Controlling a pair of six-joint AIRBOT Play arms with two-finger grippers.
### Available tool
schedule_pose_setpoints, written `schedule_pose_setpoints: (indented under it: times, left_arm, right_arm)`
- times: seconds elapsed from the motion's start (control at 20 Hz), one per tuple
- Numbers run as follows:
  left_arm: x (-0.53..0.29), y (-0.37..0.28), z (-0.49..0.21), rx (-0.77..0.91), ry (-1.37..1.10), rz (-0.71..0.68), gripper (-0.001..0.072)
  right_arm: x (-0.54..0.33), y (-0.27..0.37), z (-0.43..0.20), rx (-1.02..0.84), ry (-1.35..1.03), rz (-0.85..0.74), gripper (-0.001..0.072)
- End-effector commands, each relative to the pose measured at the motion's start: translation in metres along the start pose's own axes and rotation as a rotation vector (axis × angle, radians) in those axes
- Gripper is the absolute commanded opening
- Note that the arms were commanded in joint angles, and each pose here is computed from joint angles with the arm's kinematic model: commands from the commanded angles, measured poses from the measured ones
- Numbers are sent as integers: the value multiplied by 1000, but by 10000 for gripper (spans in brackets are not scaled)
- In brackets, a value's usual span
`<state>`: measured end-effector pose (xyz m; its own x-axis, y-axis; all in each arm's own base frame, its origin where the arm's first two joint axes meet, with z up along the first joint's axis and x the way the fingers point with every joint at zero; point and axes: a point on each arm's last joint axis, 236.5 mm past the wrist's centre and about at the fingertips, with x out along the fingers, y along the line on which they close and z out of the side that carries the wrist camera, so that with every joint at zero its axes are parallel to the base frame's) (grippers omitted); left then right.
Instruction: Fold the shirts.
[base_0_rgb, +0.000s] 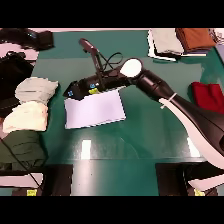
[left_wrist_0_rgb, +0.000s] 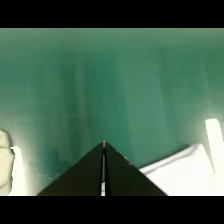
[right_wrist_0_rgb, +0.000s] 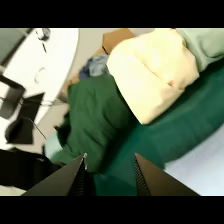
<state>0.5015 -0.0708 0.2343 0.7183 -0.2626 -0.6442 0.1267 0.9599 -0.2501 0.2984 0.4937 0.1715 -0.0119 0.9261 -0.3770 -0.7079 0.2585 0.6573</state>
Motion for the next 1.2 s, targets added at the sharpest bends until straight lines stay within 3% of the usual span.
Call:
schedule_pose_setpoints:
  times: [0.0, 0.15, 0.25, 0.3, 0.35, 0.4, 0.6, 0.75, 0.95, 1.0, 1.05, 1.15]
  left_arm:
    - [-42, 19, 15, 16, -65, 63, 23]
    - [-35, 3, 8, 43, -40, 36, 23]
    - [-28, -14, 2, 67, -25, 9, 23]
    - [-25, -23, -1, 85, -17, -5, 23]
    - [-21, -32, -4, 96, -8, -20, 23]
    - [-16, -41, -8, 109, 3, -36, 23]
    - [2, -72, -24, 151, 53, -85, 24]
    - [13, -89, -34, 173, 80, -109, 24]
    - [19, -100, -40, 180, 97, -134, 23]
    - [18, -101, -40, 178, 98, -136, 24]
    - [18, -101, -41, 177, 99, -136, 24]
    - [18, -101, -41, 178, 102, -136, 23]
  right_arm:
    - [-11, -48, -24, -57, 132, -157, 359]
    - [-78, -140, -59, 73, 196, -407, 359]
    - [-125, -189, -91, 233, 192, -491, 361]
    - [-145, -212, -109, 321, 186, -524, 400]
    - [-161, -230, -126, 418, 174, -532, 548]
    - [-171, -243, -139, 512, 155, -521, 599]
    - [-158, -271, -162, 752, 97, -398, 596]
    - [-112, -264, -157, 811, 58, -250, 594]
    - [-55, -253, -165, 818, 89, -178, 590]
    - [-42, -247, -163, 795, 114, -161, 540]
    - [-32, -244, -159, 758, 128, -157, 439]
    - [-21, -241, -145, 639, 144, -185, 104]
